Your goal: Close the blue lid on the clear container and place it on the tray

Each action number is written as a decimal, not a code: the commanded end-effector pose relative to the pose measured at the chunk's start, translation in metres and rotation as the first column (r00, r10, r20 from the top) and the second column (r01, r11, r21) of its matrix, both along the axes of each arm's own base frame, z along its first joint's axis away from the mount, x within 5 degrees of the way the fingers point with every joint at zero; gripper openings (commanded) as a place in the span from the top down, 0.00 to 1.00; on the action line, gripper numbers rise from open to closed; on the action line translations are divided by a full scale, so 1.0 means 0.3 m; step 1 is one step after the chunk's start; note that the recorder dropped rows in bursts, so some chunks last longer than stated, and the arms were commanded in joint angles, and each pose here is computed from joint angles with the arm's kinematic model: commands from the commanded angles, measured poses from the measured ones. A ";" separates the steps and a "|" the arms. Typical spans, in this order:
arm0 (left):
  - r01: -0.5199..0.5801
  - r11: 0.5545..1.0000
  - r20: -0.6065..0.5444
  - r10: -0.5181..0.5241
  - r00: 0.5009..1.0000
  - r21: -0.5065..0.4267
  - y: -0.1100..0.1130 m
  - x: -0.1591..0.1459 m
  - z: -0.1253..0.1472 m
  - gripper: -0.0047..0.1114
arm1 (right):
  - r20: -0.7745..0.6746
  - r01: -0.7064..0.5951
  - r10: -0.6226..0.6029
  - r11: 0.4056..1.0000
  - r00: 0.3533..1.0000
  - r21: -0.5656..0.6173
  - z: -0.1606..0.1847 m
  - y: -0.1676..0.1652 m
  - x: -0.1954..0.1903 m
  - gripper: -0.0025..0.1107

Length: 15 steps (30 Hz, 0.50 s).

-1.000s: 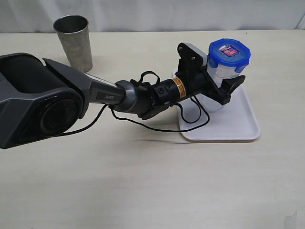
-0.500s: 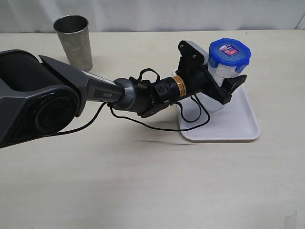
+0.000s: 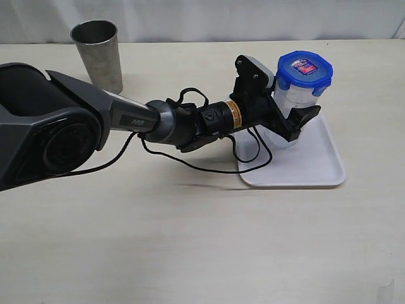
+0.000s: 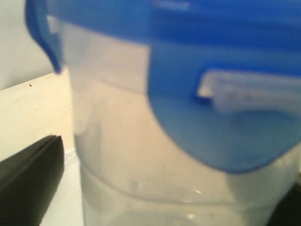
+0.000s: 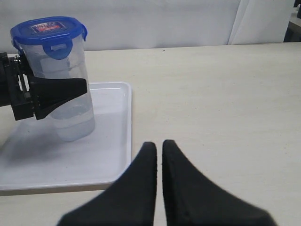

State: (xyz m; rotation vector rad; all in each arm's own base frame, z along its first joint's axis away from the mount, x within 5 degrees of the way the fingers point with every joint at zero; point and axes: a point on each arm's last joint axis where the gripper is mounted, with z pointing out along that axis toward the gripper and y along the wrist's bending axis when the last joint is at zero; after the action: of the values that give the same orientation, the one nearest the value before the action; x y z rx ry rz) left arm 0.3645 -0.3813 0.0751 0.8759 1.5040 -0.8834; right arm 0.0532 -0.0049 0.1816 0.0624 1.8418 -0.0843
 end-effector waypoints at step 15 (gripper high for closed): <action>0.011 0.997 -0.010 -0.010 1.000 0.081 0.021 0.014 0.002 0.21 | 0.014 0.005 -0.005 1.000 1.000 0.001 0.002 -0.001 0.000 0.94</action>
State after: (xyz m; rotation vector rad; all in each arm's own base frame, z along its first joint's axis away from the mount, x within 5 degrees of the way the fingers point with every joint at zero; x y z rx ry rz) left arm 0.3670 -0.3779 0.0715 0.9188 1.5498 -0.8456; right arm 0.0532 -0.0049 0.1816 0.0624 1.8418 -0.0843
